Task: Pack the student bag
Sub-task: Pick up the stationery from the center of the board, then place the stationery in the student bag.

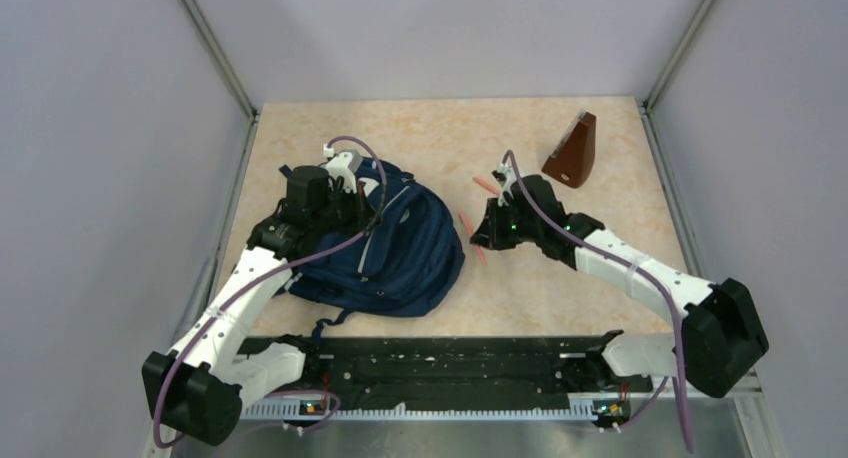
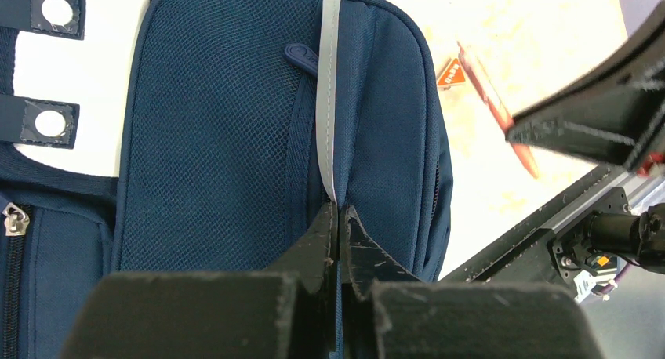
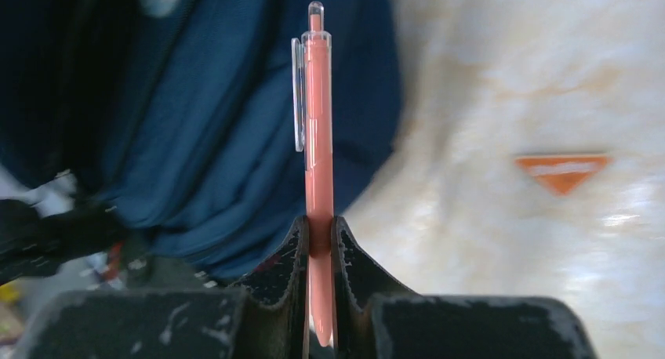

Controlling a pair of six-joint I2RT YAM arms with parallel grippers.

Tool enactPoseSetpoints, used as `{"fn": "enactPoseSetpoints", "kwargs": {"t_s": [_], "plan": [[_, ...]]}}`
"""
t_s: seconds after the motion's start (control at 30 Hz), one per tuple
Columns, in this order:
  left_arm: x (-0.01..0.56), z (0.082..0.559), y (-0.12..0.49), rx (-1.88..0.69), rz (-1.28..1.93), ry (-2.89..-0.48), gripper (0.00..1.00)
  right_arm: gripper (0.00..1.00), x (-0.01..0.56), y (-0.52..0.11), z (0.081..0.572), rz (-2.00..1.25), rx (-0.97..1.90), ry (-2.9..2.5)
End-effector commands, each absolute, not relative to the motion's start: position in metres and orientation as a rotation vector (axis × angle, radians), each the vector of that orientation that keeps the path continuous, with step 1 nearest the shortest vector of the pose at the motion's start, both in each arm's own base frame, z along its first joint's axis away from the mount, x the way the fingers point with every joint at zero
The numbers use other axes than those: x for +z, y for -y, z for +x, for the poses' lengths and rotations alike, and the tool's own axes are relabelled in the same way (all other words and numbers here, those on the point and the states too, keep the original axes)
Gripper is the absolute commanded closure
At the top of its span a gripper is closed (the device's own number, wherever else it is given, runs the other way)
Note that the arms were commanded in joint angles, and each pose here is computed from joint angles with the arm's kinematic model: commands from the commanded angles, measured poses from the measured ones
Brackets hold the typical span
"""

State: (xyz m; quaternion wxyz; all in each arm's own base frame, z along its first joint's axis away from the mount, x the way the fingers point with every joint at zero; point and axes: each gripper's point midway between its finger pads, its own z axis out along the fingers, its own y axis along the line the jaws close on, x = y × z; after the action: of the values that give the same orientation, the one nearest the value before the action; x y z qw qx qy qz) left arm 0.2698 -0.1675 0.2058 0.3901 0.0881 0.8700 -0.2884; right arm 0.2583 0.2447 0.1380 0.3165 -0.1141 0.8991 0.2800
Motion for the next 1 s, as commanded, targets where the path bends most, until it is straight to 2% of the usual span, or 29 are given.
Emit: {"fn": "enactPoseSetpoints", "kwargs": {"t_s": [0.0, 0.13, 0.33, 0.97], "plan": [[0.233, 0.277, 0.172, -0.751, 0.254, -2.088, 1.0, 1.0, 0.188, -0.303, 0.215, -0.169, 1.164, -2.282], [0.232, 0.277, 0.172, -0.751, 0.254, -2.091, 1.0, 1.0, 0.207, -0.333, 0.194, -0.104, 1.335, -2.244], [0.232, 0.277, 0.172, -0.751, 0.254, -2.093, 1.0, 1.0, 0.22, -0.364, 0.198, 0.013, 1.443, -2.176], [0.232, 0.275, 0.174, -0.77, 0.258, -2.093, 1.0, 1.0, 0.198, -0.415, 0.262, 0.265, 1.367, -2.081]]}}
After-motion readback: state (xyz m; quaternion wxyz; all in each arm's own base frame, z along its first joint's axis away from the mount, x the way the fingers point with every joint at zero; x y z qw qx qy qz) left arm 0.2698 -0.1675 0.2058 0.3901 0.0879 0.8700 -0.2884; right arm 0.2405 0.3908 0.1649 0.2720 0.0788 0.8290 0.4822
